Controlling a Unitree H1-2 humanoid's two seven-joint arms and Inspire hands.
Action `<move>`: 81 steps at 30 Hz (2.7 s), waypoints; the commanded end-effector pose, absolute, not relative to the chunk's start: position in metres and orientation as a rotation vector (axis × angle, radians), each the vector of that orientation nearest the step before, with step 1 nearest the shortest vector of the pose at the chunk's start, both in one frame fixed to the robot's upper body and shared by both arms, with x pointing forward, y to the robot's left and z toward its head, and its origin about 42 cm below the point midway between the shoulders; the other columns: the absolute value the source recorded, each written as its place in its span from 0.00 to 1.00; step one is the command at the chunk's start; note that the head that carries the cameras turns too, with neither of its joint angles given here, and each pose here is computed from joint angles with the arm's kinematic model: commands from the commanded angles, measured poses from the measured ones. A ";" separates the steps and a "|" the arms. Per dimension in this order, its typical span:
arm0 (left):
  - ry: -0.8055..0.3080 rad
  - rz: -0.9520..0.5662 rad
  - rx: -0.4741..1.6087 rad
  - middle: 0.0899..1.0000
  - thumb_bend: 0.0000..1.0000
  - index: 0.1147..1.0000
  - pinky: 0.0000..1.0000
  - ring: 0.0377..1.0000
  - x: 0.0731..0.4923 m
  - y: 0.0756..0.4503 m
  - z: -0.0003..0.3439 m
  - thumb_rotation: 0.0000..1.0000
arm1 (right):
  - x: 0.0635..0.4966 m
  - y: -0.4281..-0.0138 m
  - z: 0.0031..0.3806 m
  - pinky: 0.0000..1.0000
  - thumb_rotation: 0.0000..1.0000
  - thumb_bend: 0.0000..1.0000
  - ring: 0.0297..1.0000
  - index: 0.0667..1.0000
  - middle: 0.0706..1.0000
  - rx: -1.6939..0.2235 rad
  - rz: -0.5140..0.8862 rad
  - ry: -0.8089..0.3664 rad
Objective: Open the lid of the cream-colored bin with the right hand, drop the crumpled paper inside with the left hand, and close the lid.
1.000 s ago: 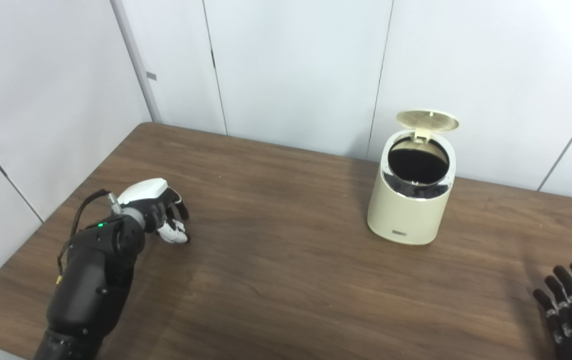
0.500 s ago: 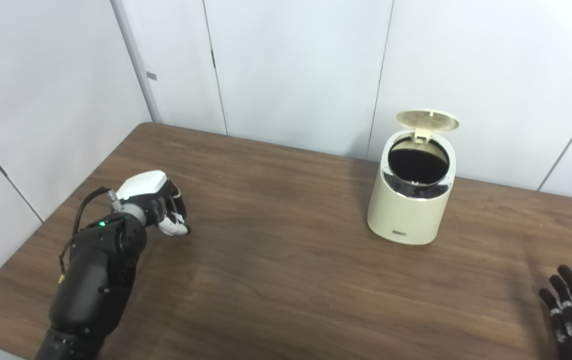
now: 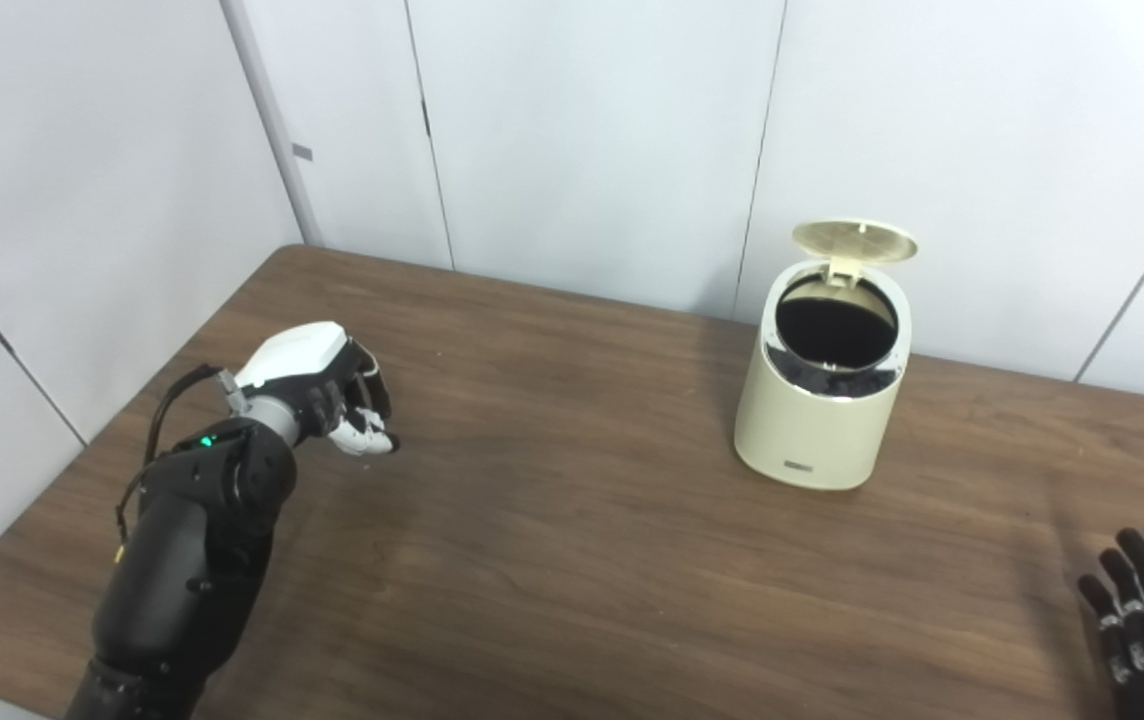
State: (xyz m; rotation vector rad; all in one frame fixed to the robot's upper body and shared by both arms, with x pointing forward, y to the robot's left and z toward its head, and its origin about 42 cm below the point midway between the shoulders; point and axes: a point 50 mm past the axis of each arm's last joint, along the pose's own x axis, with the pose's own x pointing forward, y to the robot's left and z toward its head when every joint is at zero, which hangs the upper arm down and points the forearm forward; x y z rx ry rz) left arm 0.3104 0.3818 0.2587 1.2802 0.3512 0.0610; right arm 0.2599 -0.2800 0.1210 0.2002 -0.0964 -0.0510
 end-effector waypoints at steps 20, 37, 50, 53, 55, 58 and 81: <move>-0.035 -0.045 1.331 0.42 0.50 0.44 0.38 0.36 0.340 0.295 0.347 0.00 | 0.260 -0.276 0.124 0.90 0.94 0.44 0.95 0.94 0.94 0.175 -0.047 -0.115; -0.164 -0.123 1.326 0.41 0.50 0.44 0.43 0.37 0.365 0.239 0.367 0.00 | 0.263 -0.276 0.110 0.94 0.94 0.45 0.96 0.99 0.96 0.155 -0.047 -0.094; -0.255 -0.155 1.279 0.40 0.50 0.44 0.33 0.33 0.376 0.185 0.375 0.00 | 0.261 -0.279 0.103 0.90 0.86 0.49 0.96 0.99 0.96 0.162 -0.047 -0.095; -0.284 -0.175 1.273 0.44 0.48 0.43 0.33 0.36 0.377 0.171 0.376 0.00 | 0.261 -0.279 0.102 0.90 0.85 0.47 0.96 0.99 0.96 0.173 -0.038 -0.098; -0.291 -0.185 1.270 0.45 0.48 0.42 0.36 0.38 0.379 0.161 0.375 0.00 | 0.261 -0.279 0.101 0.90 0.85 0.48 0.96 1.00 0.97 0.169 -0.038 -0.096; -0.294 -0.193 1.267 0.44 0.48 0.43 0.36 0.38 0.382 0.146 0.372 0.00 | 0.262 -0.279 0.100 0.90 0.82 0.50 0.96 1.00 0.97 0.169 -0.032 -0.095; -0.353 -0.151 1.256 0.50 0.47 0.44 0.27 0.40 0.406 0.102 0.349 0.00 | 0.265 -0.267 0.091 0.84 0.79 0.54 0.93 0.98 0.95 0.153 -0.044 -0.077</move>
